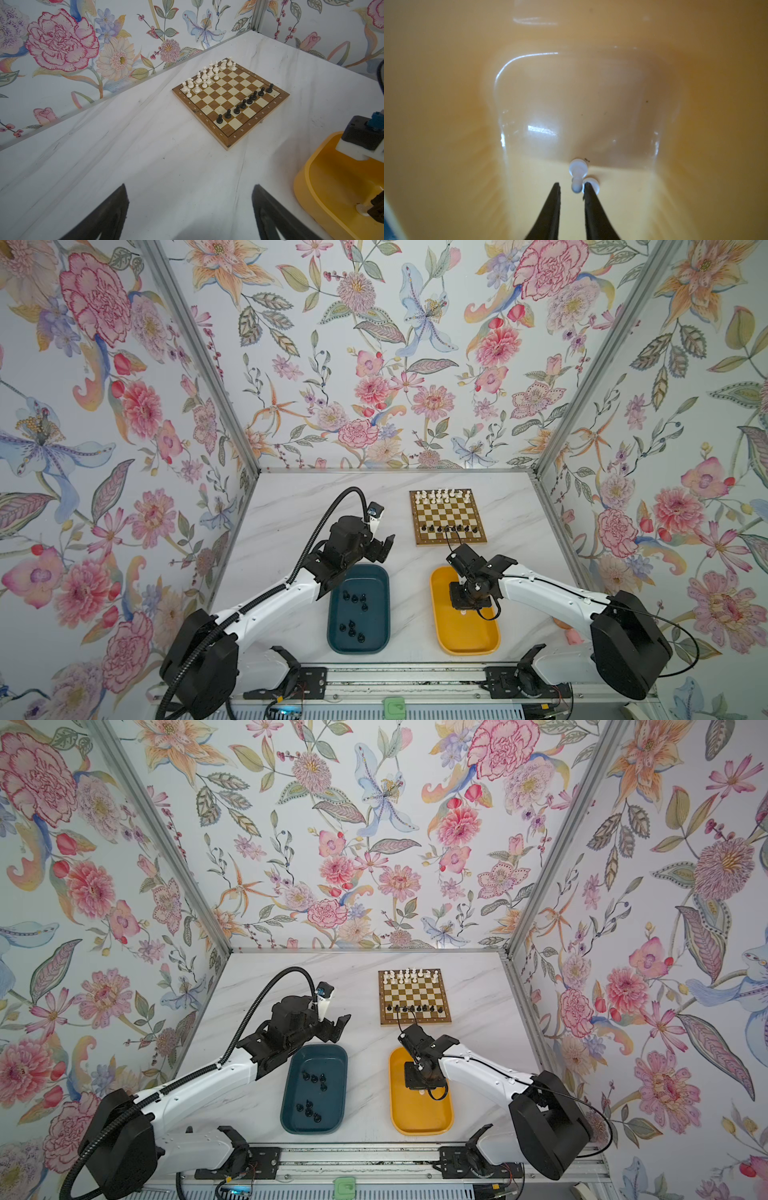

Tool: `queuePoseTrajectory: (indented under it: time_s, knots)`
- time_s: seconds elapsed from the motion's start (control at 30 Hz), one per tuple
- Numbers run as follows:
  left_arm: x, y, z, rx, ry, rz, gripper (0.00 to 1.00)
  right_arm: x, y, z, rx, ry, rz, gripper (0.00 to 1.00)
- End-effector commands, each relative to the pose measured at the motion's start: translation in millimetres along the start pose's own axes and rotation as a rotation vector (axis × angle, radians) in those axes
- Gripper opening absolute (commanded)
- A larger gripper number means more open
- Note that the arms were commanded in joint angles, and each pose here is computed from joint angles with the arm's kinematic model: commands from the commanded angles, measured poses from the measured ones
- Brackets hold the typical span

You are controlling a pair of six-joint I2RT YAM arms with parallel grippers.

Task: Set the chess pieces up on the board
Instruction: 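Lower the right gripper and grasp a white pawn in the yellow tray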

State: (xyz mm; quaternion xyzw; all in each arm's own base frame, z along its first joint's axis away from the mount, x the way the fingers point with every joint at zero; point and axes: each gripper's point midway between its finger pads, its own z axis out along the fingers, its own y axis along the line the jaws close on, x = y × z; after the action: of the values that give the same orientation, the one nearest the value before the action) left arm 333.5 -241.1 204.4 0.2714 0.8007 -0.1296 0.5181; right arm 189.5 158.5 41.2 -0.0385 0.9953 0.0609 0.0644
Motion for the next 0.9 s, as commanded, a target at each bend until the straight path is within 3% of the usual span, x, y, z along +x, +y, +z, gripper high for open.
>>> queuePoseTrajectory:
  time_s: [0.0, 0.87]
  knots:
    - [-8, -4, 1, 0.011, -0.019, 0.008, 0.94, 2, -3, 5, 0.006, 0.015, 0.002, 0.23]
    - [0, -1, -2, -0.006, -0.006, 0.027, 0.94, 0, -3, 14, 0.021, 0.047, -0.005, 0.11]
